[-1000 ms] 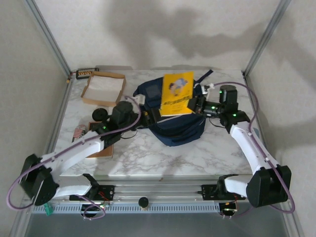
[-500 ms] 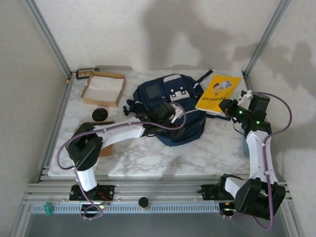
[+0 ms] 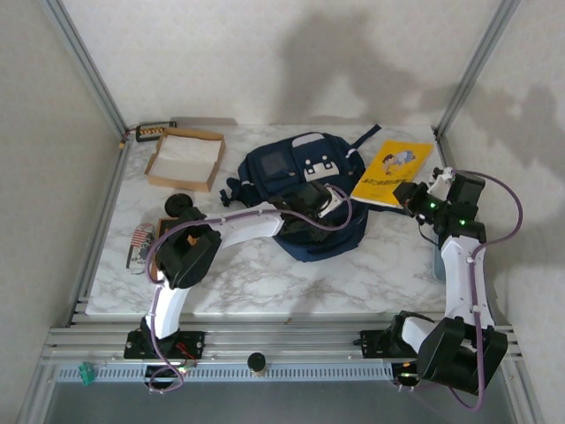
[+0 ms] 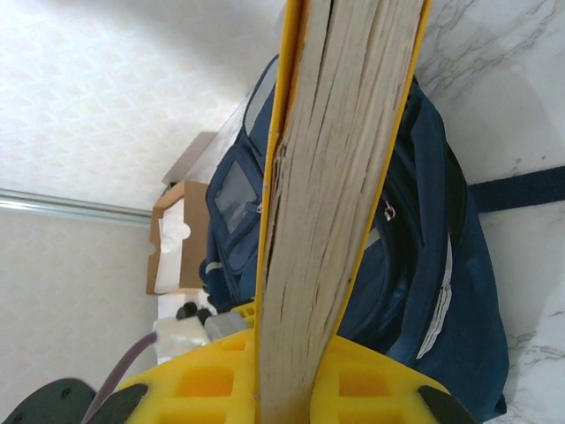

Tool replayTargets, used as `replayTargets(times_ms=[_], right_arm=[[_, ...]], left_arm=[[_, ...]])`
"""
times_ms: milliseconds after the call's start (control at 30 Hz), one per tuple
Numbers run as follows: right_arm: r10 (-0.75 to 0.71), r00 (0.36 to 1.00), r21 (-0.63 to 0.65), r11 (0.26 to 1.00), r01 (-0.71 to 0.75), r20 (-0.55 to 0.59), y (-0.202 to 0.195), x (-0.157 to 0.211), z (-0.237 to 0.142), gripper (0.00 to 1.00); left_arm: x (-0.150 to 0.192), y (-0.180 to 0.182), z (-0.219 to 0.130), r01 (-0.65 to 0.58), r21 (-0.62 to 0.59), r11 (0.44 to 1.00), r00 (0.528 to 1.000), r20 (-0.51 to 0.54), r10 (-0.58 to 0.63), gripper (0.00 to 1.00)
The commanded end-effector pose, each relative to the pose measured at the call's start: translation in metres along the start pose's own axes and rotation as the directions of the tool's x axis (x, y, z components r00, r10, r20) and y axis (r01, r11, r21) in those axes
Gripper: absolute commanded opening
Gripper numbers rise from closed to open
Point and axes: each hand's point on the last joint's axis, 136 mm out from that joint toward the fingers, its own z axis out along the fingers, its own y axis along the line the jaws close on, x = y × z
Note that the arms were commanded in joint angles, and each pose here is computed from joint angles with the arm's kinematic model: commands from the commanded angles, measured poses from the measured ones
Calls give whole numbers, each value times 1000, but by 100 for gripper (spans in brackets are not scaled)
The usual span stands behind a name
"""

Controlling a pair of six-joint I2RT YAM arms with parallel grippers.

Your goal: Pack the student bag

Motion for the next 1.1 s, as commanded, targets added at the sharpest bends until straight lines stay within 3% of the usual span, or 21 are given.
replayTargets(times_ms=[0,167,433,833,1067], right_arm=[[-74,996,-89,993,77,43,24,-7,-9,0],[-80,996,-68,994,82,43,19,-5,-9,0],[-80,995,-41,996,82,53,18,-3,-15,0],[-110,993,119,987,105,41,11,17,-46,0],[-72,985,-13,997,71,-157,14,73,-23,0]], left_arm=[[-4,17,7,-37,-67,997,999,-20,36,69],[-9,23,8,-9,-25,1000,1000,-1,8,39],[-19,27,-11,-26,4,1000,999,27,26,0],[-87,83,-135,70,-198,978,973,231,-23,0],[-120,93,-184,85,-215,973,938,347,-6,0]])
